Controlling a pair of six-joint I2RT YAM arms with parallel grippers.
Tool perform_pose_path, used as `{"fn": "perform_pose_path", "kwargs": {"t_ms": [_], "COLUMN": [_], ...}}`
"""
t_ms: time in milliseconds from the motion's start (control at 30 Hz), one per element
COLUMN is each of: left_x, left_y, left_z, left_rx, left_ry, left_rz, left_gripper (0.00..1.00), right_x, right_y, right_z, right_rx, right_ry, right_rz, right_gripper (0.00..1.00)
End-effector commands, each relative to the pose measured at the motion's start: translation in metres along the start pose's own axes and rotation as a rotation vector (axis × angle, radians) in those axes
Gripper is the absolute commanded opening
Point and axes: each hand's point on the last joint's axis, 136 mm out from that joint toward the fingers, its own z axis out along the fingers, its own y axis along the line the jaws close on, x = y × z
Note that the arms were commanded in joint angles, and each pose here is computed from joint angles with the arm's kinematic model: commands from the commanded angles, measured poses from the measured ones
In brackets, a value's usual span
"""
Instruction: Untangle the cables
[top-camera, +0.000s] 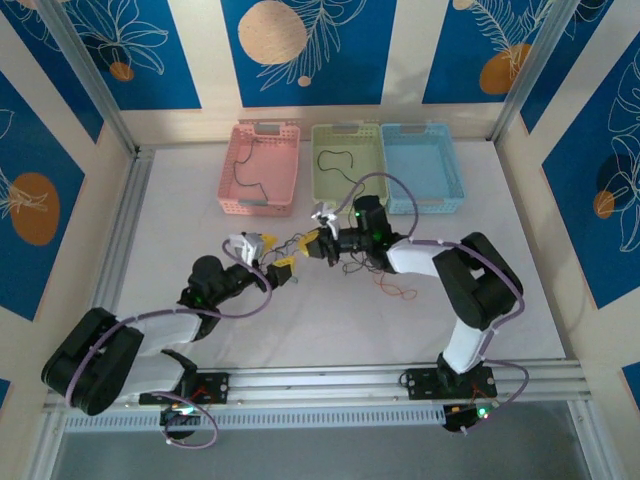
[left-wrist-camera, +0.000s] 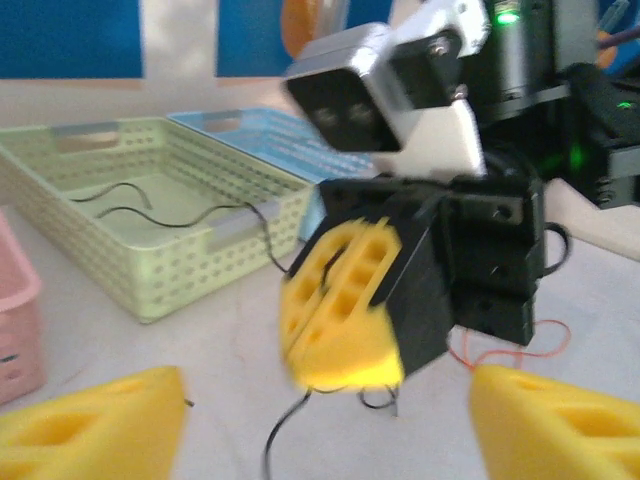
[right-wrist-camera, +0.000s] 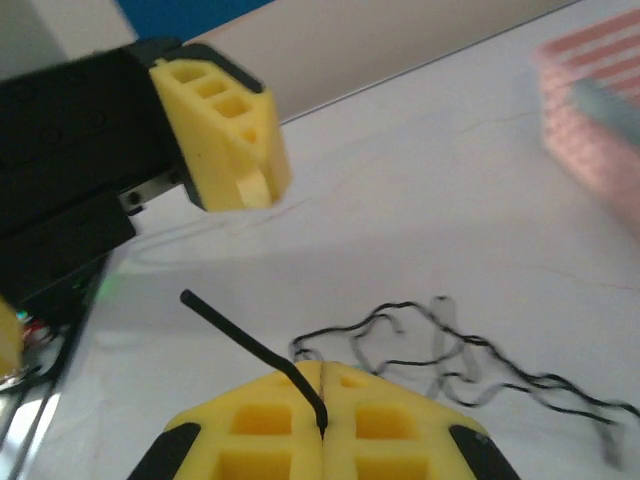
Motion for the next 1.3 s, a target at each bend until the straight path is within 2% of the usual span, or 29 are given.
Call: {"fn": "perform_pose_path", "kwargs": {"t_ms": [0,133,267,400,600,733,900,1267], "left_x": [-0.009,-0.011,-0.006,0.01,0.042,0.058,0.057,0.068], "left_y": [0.033,0.065,0.072,0.068,0.025,0.014,0.012,0.016], "left_z": [-0.011,-0.031,-0.033,-0.017,0.02,0.036,0.059,0.1], "left_rx": [-0.222,-0.441,-0.487,-0.434,-0.185,-0.107,-0.074,-0.073], "left_ry": [-0.021,0.006,0.077,0.195,0.355,0.44,0.507,0.627], "left_rz": [0.009,0.043,0.097,0.133,0.184,0.167,0.084,-0.308], "left_gripper": [0.82,0.84,0.83,0.81,0.8,0.77,0.76,0.67], "right_x": [-0.022,-0.027,-0.028,-0.022,-0.01,-0.009,-0.01,-0.013], "right_y": [-0.02,-0.045,-0.062,-0.08,-0.102,-0.105,-0.105,-0.099], "right_z": [-0.027,-0.051,-0.063,-0.071,-0.076,-0.078,-0.078,-0.077], "right_rx": [0.155,0.333,0.423,0.478,0.568,0.577,0.568,0.559], "right_ry": [-0.103,-0.168,-0.19,-0.184,-0.146,-0.142,-0.148,-0.154], "right_rz": [-0.006,0.006,0.051,0.128,0.208,0.227,0.232,0.208], "right_gripper": [0.0,0.0,0.0,0.0,0.0,0.0,0.0,0.0]}}
